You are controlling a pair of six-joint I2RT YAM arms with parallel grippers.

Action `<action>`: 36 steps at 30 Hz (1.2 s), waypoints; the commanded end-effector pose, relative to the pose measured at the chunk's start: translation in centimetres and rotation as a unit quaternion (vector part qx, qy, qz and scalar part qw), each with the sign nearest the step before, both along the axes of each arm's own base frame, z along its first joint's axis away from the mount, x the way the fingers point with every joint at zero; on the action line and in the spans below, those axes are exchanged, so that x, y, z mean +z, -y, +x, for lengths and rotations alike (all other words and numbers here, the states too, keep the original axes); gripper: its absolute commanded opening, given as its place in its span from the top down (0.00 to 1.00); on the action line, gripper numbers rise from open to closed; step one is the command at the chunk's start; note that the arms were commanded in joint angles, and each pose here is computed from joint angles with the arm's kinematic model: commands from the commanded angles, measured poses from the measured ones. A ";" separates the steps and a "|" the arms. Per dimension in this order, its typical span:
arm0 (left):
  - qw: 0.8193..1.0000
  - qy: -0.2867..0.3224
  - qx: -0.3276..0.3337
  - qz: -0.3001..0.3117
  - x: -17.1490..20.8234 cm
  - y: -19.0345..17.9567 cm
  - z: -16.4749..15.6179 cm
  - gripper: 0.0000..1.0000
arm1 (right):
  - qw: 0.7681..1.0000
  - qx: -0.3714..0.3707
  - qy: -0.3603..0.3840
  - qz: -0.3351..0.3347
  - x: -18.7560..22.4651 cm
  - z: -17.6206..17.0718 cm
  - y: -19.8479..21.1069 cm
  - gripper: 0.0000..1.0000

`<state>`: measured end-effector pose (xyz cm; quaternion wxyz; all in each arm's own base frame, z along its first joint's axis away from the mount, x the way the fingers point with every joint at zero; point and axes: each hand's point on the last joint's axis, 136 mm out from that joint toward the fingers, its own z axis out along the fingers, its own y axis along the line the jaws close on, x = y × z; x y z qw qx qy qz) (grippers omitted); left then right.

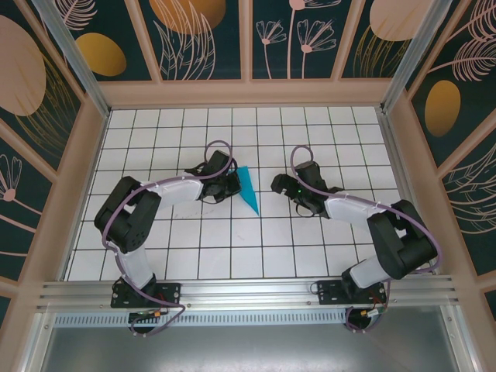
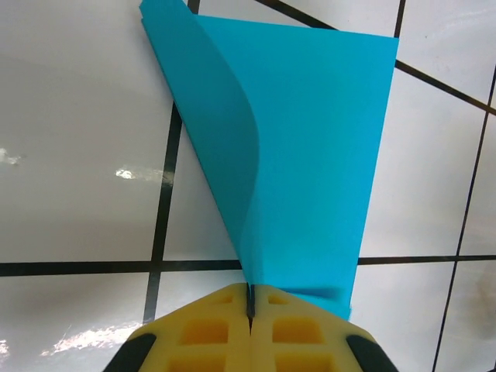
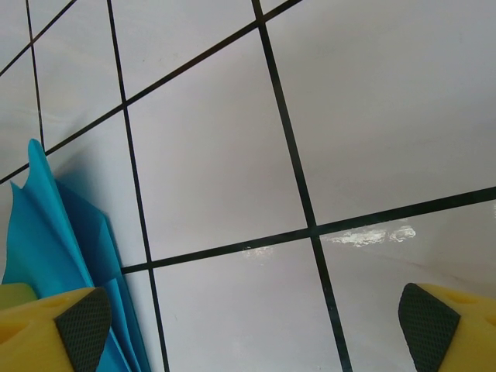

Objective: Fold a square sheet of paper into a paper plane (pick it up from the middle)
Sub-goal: Move a paper plane to the center of the table.

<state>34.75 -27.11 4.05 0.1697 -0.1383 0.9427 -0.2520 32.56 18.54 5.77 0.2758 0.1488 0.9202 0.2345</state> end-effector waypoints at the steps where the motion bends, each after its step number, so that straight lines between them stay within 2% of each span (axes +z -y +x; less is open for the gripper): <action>1: 0.999 0.040 -0.005 -0.012 2.5 0.4 0.9 1.00 | 1.000 -0.006 -0.001 0.006 0.7 0.5 -0.3 0.03; 8: 0.990 0.114 -0.056 -0.063 7.8 2.8 2.3 1.00 | 0.999 -0.010 0.021 0.024 2.9 0.8 -0.4 0.05; 10: 0.981 0.145 -0.083 -0.094 10.6 3.9 2.3 1.00 | 0.999 -0.011 0.033 0.033 3.8 0.9 -0.4 0.05; 15: 0.967 0.164 -0.138 -0.141 12.1 6.1 1.9 1.00 | 0.996 -0.023 0.064 0.059 6.0 1.2 0.0 0.07; 22: 0.954 0.151 -0.190 -0.174 8.6 8.0 1.2 1.00 | 0.992 -0.010 0.089 0.088 7.2 0.5 -0.1 0.10; 23: 0.953 0.148 -0.195 -0.177 8.1 8.1 1.0 1.00 | 0.992 -0.006 0.089 0.089 7.1 0.5 -0.2 0.12; 25: 0.953 0.138 -0.198 -0.185 7.0 8.4 0.9 1.00 | 0.992 0.012 0.086 0.097 6.8 0.3 -0.8 0.24; 28: 0.954 0.127 -0.199 -0.187 5.4 8.7 1.0 1.00 | 0.991 0.028 0.076 0.107 6.0 0.2 -1.5 0.35; 36: 0.965 0.106 -0.179 -0.158 2.4 7.4 0.8 1.00 | 0.990 0.055 0.047 0.117 4.3 0.1 -3.0 0.42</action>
